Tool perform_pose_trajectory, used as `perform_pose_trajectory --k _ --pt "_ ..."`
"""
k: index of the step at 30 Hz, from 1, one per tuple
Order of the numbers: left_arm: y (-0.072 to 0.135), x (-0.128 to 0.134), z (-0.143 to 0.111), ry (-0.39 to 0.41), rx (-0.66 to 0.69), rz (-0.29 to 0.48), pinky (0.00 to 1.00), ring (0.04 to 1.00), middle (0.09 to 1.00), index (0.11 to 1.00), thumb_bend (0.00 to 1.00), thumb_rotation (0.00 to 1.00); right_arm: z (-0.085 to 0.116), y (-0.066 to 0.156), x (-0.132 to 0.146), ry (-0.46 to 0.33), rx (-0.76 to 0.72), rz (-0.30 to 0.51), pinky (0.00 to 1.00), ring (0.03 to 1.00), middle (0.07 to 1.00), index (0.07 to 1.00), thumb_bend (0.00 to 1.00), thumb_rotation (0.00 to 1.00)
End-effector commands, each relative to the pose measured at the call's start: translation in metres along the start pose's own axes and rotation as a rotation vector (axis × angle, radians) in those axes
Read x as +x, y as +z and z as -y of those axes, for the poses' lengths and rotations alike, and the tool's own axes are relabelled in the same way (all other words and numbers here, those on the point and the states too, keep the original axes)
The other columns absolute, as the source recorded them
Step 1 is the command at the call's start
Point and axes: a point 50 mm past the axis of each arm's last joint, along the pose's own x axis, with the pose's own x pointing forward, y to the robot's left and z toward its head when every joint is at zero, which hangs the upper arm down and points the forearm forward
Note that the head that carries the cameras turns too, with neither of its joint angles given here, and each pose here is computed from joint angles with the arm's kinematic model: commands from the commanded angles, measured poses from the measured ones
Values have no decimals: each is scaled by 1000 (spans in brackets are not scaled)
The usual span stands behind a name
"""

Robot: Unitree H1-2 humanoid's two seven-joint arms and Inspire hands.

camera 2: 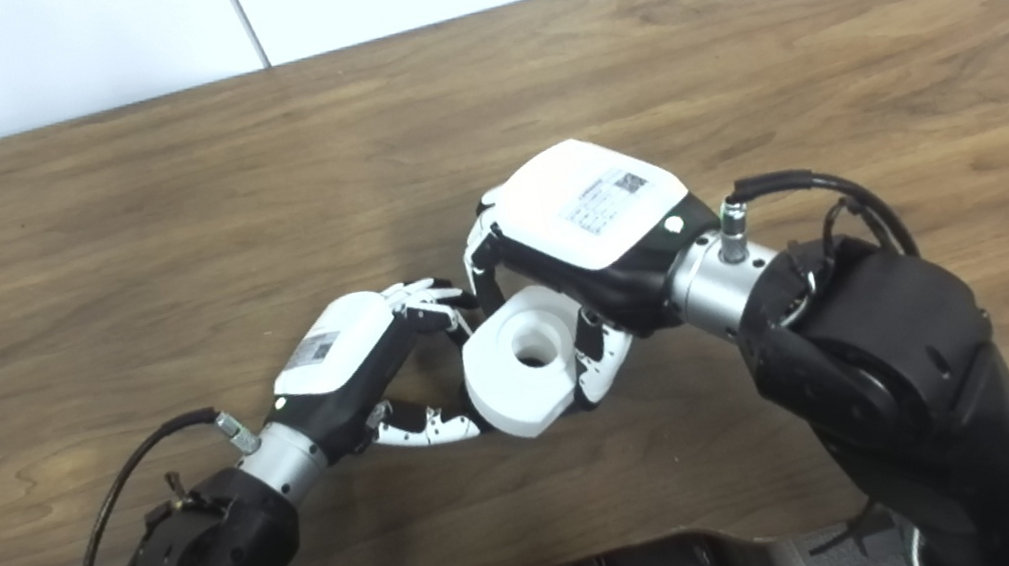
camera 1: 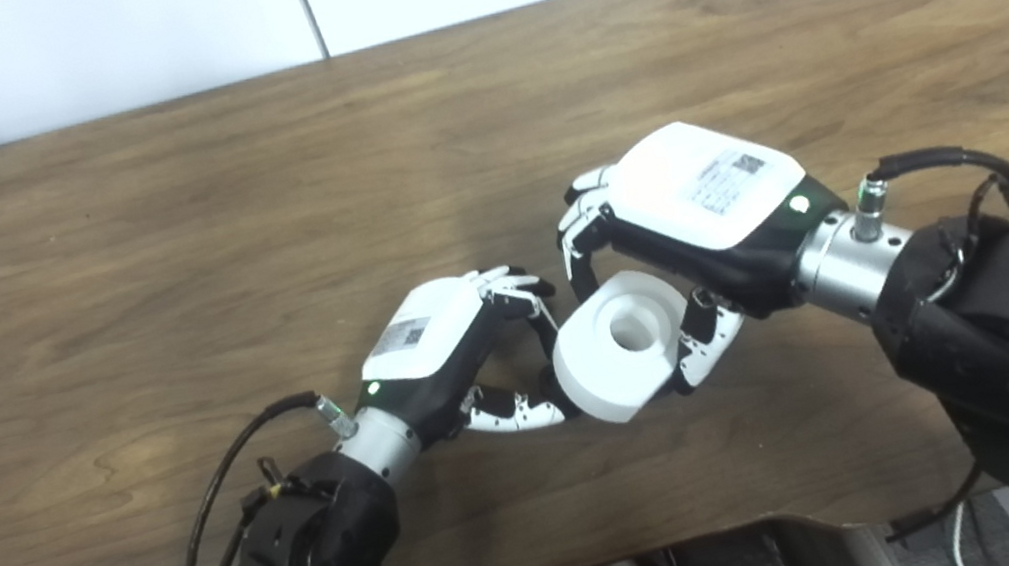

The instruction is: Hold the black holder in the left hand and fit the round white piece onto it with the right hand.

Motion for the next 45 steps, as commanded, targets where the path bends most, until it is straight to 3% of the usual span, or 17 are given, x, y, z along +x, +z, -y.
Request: perform_pose_trajectory --k 1,45 --pt "3 0 -2 -23 13 10 923 915 831 490 510 55 -11 0 3 119 -31 19 797 861 755 482 525 137" --pt "4 -1 -3 -25 14 13 921 912 826 490 510 55 -10 1 7 118 -31 19 779 854 756 482 525 139"
